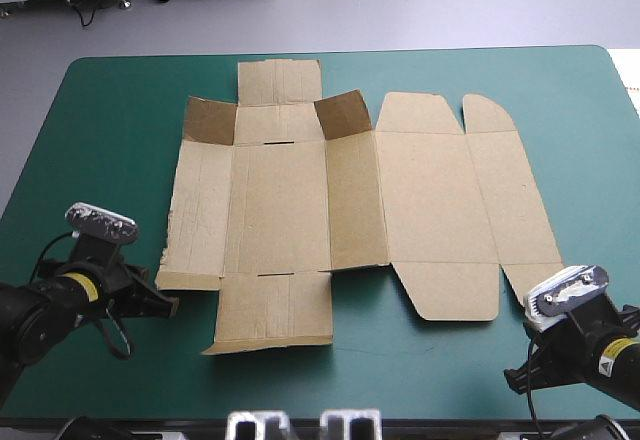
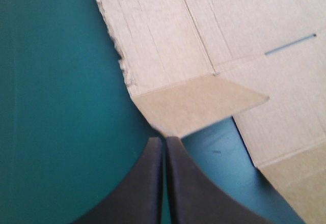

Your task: Fold the box

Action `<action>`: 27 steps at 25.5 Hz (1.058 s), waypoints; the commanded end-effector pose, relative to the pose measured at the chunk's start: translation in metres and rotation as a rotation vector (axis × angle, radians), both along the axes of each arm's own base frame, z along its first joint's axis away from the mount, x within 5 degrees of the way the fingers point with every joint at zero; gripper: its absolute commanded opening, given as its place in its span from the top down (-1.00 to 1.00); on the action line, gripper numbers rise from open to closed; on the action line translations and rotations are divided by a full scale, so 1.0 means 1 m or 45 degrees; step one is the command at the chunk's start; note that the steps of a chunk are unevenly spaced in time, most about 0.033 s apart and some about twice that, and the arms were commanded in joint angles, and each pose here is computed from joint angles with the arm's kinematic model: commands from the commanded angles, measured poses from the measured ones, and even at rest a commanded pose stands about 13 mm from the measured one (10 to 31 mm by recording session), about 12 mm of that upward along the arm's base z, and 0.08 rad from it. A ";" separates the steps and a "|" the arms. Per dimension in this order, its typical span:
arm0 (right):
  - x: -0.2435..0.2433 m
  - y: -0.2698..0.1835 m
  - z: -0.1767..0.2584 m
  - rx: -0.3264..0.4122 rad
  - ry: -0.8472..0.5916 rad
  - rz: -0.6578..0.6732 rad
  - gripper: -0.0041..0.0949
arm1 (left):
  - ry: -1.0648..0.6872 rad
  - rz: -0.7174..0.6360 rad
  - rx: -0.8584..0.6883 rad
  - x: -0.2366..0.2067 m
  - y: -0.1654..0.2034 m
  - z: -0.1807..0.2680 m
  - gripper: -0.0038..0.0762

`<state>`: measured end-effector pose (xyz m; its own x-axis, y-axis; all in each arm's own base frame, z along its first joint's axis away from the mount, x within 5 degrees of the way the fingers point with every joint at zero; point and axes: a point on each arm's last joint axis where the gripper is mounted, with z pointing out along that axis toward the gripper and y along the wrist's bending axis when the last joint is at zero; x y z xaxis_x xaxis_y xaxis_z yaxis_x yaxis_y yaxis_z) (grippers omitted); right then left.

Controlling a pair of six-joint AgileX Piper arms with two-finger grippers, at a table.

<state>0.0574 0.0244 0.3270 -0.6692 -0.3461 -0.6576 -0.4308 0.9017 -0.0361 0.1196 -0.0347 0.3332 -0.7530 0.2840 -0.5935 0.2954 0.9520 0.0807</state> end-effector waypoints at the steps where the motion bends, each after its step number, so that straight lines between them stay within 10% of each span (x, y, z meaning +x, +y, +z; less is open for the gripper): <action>1: 0.005 0.002 0.008 0.021 -0.062 0.006 0.97 | -0.118 -0.030 -0.007 0.024 -0.009 0.025 0.87; 10: 0.005 0.002 0.008 0.018 -0.063 0.009 0.97 | -0.110 -0.094 -0.223 0.064 -0.005 0.060 0.87; 23: 0.005 0.002 0.008 -0.002 -0.075 0.034 0.97 | 0.172 0.053 -0.674 0.131 0.095 0.002 0.86; 27: 0.005 0.002 0.009 0.000 -0.079 0.033 0.97 | 0.336 0.119 -0.755 0.156 0.113 -0.038 0.33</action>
<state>0.0574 0.0244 0.3270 -0.6582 -0.3685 -0.6564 -0.4474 0.8928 -0.0526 0.2674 0.0788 0.2930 -0.8990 -0.0864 -0.4293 0.1373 0.8753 -0.4637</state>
